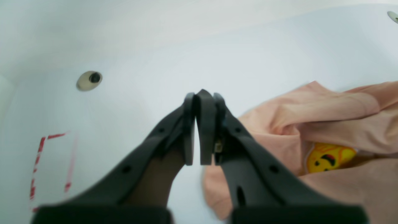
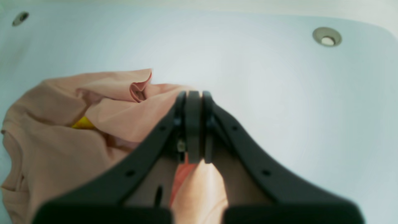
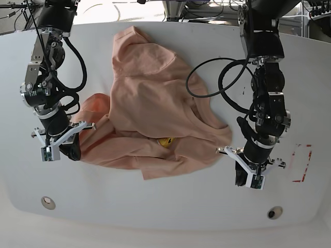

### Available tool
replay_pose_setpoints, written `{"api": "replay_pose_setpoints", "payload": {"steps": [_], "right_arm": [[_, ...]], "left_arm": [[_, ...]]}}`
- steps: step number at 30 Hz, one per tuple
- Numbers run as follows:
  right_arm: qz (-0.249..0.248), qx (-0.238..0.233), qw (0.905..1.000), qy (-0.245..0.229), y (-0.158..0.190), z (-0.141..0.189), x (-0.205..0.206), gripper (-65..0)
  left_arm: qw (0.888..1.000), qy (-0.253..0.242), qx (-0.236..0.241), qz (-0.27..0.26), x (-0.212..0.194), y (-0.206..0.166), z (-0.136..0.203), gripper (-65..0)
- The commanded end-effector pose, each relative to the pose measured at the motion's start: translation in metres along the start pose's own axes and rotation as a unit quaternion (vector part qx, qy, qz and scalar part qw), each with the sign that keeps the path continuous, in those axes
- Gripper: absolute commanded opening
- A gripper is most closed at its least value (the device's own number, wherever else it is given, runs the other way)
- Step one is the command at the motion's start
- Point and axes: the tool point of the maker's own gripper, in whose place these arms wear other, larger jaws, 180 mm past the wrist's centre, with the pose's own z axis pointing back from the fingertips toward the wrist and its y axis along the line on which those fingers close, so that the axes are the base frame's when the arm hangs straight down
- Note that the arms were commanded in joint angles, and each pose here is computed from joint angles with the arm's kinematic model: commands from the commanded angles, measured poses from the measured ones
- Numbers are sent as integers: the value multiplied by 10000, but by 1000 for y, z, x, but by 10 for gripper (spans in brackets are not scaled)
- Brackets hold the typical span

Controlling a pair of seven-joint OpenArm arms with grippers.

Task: Fold the T-shirt properly
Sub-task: 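Grasp the shirt with the left gripper and pull both grippers apart, then release the shirt with the left gripper and lift it away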

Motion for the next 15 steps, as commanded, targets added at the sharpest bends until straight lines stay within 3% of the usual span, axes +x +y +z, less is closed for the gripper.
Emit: {"api": "replay_pose_setpoints", "payload": {"steps": [1, 7, 15], "right_arm": [[238, -1, 9978, -612, -2, 4, 42, -647], [394, 127, 9955, -856, 6, -7, 71, -650], [301, 158, 9958, -853, 7, -13, 70, -649]], "left_arm": [[9986, -490, 191, 1, 36, 15, 1, -645], [9974, -441, 504, 249, 44, 44, 5, -650], [9972, -102, 593, 440, 29, 53, 8, -611]]}}
